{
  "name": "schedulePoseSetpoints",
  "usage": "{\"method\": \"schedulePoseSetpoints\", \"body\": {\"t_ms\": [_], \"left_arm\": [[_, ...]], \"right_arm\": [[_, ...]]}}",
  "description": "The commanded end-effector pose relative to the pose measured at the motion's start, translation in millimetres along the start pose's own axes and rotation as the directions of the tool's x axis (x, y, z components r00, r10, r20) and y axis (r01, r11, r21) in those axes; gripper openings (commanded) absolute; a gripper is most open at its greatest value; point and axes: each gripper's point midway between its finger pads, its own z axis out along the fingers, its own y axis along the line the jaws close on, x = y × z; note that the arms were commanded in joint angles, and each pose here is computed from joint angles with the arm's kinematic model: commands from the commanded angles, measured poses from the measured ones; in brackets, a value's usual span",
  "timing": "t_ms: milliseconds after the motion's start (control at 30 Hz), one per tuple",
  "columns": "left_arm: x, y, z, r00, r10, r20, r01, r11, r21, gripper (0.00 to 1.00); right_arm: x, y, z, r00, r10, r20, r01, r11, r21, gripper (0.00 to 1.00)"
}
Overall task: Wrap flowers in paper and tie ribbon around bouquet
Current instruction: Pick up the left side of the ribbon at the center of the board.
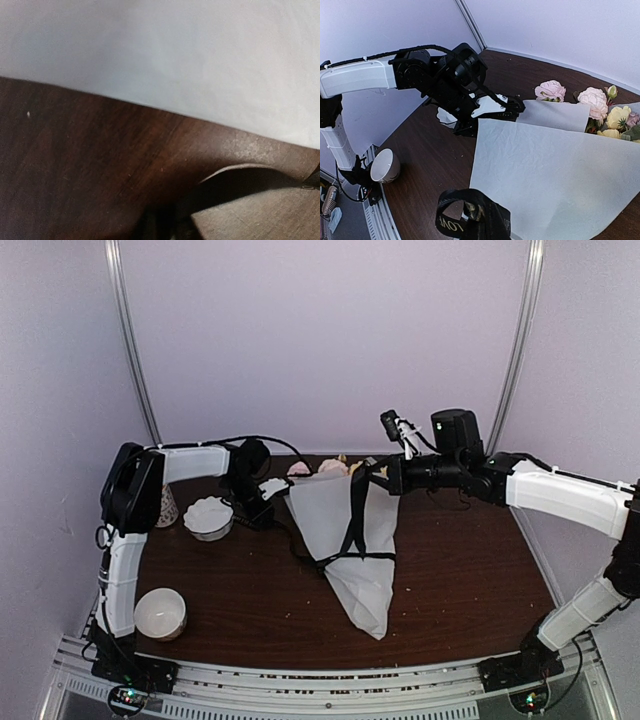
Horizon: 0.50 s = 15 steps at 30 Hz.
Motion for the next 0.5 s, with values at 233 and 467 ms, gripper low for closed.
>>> {"method": "schedulePoseSetpoints", "body": {"t_ms": [233,467], "left_arm": [[-33,-20,-52,0.971,-0.030,0.237,0.038,0.999,-0.027,0.00],[-76,-107,-108,0.886,0.101,0.453,-0.076,0.994,-0.073,0.00]], "right_arm": [[-8,5,-8,1.000,-0.005,0.028,0.005,1.000,-0.003,0.00],[-1,6,16,0.998,0.059,0.014,-0.058,0.997,-0.045,0.00]]}}
